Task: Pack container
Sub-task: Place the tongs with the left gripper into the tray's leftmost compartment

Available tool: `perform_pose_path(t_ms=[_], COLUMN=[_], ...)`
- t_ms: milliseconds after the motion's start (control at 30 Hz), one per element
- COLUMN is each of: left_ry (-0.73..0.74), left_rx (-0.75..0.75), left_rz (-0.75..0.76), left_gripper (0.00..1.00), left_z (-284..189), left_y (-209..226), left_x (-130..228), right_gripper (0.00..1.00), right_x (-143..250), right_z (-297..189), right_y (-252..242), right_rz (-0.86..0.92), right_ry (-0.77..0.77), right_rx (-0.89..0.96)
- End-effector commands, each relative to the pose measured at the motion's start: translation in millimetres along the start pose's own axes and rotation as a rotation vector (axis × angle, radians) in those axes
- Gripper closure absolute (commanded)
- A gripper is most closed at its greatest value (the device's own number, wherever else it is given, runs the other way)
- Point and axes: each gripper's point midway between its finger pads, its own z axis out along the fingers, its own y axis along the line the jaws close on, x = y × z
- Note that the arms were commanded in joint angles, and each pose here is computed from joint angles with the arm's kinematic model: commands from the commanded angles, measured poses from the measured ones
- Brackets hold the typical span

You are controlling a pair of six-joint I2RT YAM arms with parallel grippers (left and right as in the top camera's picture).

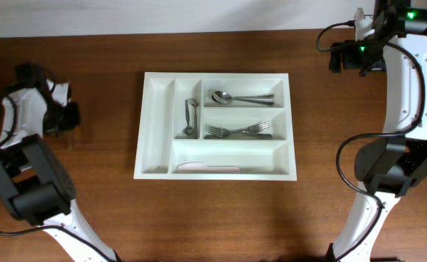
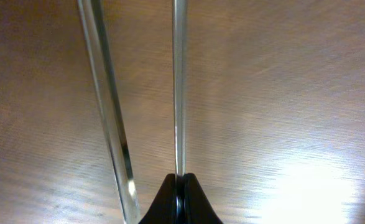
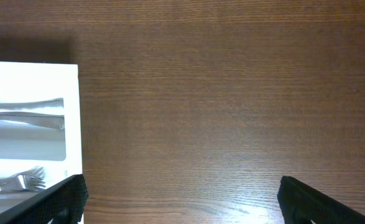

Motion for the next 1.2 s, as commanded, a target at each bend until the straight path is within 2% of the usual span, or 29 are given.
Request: perform_pose_path(t_ms=[0,267,500,800,1167], left_ry=[-0.124,-0.095,-0.05,-0.016,0.155], left_rx=[0.084,0.189,0.225,0.197,0.166], left_rz=[0.015,0.19,0.296,0.282,0.271], left_gripper=[0.98,0.98,0.98,0.98,0.98], left_z=[-49.6,-64.5,-67.1,-60.9,-30.4], left_y=[-51.0,-164.5,-237.2,-253.4,-239.0], left_x=[-30.7,-18.8,5.5,19.2,68.3], right_gripper=[0.01,0.01,0.01,0.01,0.01], right_x=[-2.9,-2.9,-2.9,-2.9,-2.9], right_z=[-7.4,-7.4,-7.4,-7.4,-7.4], right_y=[-2.6,-2.6,-2.6,-2.6,-2.6], right_rz=[0.007,0.007,0.007,0.007,0.007], right_ry=[-0.019,-0.019,-0.019,-0.019,-0.019], right_rx=[0.01,0.01,0.01,0.01,0.01])
